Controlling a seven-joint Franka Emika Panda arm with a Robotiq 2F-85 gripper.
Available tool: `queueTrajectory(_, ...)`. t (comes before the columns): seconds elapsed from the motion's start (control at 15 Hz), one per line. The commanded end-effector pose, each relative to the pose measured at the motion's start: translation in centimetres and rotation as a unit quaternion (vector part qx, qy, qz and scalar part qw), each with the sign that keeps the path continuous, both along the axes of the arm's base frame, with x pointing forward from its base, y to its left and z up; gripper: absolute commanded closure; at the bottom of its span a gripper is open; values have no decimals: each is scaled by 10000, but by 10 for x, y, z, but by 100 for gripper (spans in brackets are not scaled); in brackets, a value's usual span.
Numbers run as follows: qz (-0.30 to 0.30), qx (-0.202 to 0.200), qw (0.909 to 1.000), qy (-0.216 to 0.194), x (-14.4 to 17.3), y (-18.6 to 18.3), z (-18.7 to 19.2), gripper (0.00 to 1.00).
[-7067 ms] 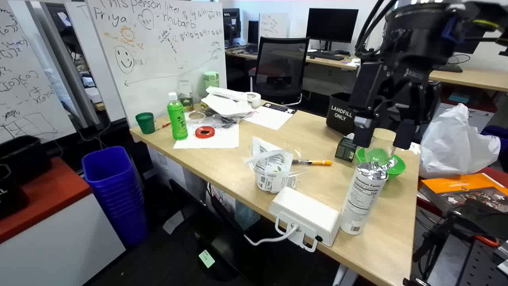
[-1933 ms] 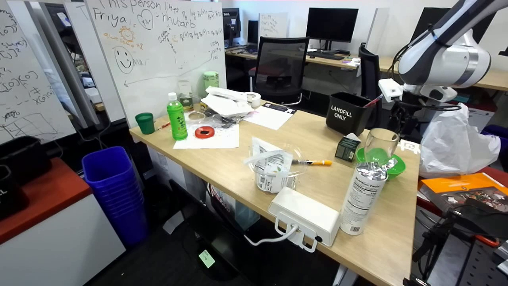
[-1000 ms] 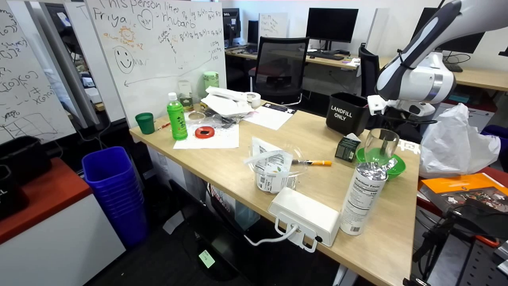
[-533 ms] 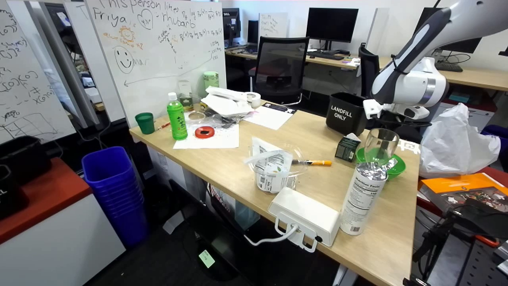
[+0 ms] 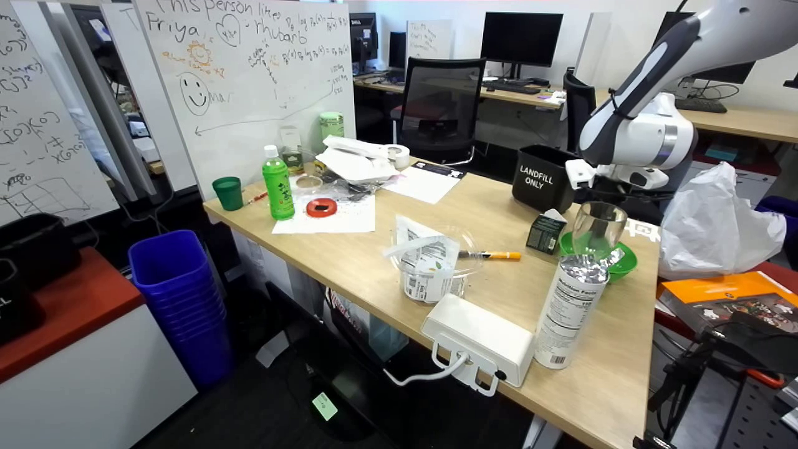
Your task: Put the green bowl behind the wine glass
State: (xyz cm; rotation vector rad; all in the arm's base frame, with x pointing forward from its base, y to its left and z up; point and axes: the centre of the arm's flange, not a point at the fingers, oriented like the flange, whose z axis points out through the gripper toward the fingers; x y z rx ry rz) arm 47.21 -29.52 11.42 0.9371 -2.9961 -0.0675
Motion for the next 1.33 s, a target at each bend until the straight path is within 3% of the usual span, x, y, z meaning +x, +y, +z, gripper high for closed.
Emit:
queueTrajectory(0.0,112,128,9998,58,6,-2,-4,77)
queueTrajectory(0.27,164,160,9997,59,7,-3,-2,99)
queueTrajectory(0.4,217,248,9994,82,6,-3,6,98)
queueTrajectory(0.8,574,20,9983,57,2,-5,44,99)
queueTrajectory(1.27,574,-18,9983,-98,0,-21,68,99)
